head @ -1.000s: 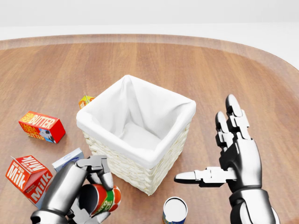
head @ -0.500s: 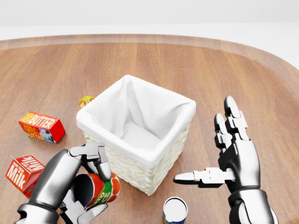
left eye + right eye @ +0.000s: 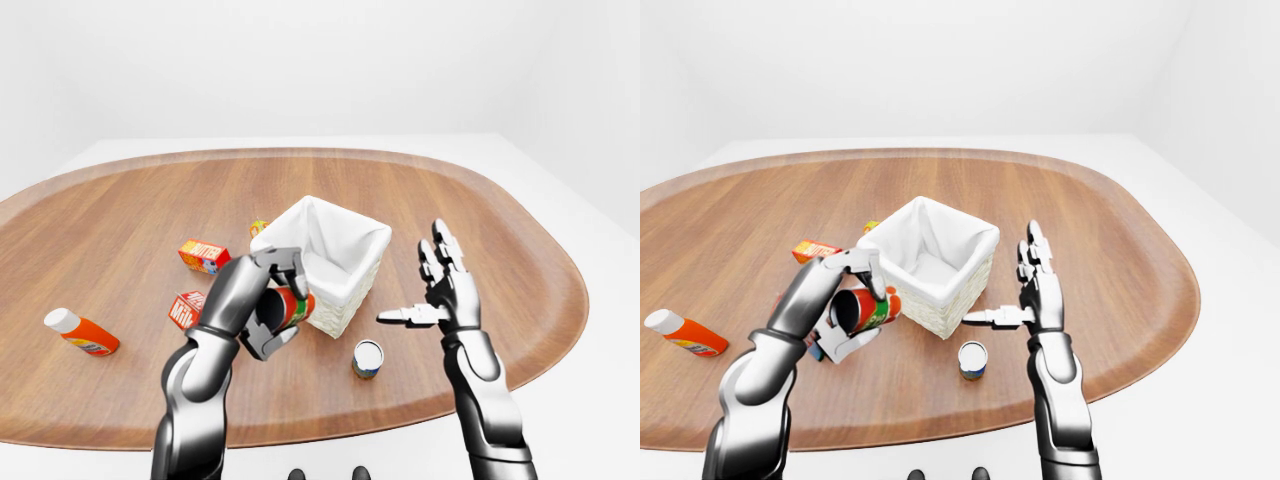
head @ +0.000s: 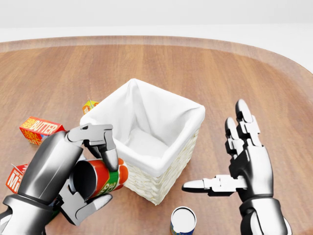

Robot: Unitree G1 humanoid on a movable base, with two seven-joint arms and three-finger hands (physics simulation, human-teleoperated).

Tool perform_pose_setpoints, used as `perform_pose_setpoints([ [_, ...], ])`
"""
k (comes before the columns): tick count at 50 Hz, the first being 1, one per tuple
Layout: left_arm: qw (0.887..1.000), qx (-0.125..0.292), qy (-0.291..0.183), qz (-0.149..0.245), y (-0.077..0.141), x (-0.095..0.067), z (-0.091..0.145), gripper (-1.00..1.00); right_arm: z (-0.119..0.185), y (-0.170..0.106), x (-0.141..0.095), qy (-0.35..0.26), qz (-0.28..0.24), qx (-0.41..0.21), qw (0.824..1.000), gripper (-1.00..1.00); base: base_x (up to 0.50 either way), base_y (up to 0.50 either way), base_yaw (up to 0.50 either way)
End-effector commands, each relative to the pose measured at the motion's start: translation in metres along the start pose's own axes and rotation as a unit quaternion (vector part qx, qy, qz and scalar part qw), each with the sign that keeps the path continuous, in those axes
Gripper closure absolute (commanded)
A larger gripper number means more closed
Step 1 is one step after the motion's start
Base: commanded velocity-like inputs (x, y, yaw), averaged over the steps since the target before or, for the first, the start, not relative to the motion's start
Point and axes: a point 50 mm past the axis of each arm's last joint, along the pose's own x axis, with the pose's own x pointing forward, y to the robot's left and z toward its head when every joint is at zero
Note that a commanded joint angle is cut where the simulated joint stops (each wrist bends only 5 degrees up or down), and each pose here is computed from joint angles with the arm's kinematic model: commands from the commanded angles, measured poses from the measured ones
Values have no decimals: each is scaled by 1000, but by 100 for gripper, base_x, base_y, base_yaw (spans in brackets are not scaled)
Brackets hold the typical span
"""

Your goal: Pick up the tomato sauce, and put it in the basket.

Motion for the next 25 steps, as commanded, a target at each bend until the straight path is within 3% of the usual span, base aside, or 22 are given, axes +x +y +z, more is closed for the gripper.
perform_pose_setpoints([
  [1, 998, 15, -56, 16, 13, 9, 22, 100, 2, 0, 1, -5, -1, 0, 1000, -100, 0, 0, 0],
  [25, 994, 51, -99, 23, 28, 41, 38, 100, -1, -1, 2, 2, -2, 0, 1000, -100, 0, 0, 0],
])
